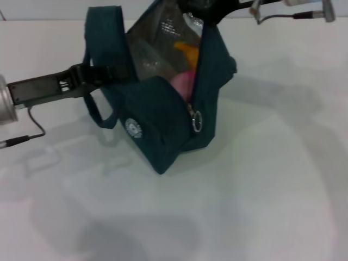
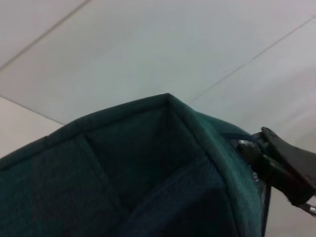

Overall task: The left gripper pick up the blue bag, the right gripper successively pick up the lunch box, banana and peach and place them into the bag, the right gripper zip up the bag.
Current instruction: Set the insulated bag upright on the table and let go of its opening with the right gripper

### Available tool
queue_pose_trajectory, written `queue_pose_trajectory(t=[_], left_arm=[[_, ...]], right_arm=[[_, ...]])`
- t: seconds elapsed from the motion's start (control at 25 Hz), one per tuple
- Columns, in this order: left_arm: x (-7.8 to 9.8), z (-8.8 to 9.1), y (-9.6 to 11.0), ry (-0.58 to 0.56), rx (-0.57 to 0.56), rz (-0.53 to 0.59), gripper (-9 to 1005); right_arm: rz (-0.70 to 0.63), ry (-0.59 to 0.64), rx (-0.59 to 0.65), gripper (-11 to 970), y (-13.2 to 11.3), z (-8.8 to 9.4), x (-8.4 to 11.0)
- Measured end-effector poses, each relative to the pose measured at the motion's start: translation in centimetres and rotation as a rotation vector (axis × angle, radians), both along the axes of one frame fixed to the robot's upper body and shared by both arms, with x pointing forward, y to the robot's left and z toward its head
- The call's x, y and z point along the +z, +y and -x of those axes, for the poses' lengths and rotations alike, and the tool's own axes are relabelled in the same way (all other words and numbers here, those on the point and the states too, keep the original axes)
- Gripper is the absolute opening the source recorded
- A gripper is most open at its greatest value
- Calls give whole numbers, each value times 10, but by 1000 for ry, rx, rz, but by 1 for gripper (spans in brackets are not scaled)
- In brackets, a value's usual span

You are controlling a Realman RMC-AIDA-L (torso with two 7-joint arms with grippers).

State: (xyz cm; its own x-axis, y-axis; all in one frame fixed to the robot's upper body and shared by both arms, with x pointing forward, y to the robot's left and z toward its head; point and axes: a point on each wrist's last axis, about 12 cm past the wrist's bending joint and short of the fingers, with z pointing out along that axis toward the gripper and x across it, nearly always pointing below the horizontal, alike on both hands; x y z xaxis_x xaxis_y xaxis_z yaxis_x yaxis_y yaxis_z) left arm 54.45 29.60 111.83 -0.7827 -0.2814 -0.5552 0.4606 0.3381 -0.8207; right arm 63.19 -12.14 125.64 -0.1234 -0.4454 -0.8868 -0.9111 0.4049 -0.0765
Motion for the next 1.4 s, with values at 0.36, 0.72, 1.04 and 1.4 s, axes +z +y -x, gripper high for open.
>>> queue_pose_trajectory(t=[0.36,0.72,1.04,1.4], left_arm=[[-4,-11,-23,16,-52,20,32],[-9,-11,-41,51,-94,45,32],[-15,-6,-47,112,-110,89,32],[-22,-7,-43,125,-59,66,32]], right_arm=[[-61,37,12,12,-21,20,-7],[-79,50,-32,11,-44,35,-18],[-95,90,-29,11,-51,43,-27],[-84,144,-17,12,-50,47,-40]])
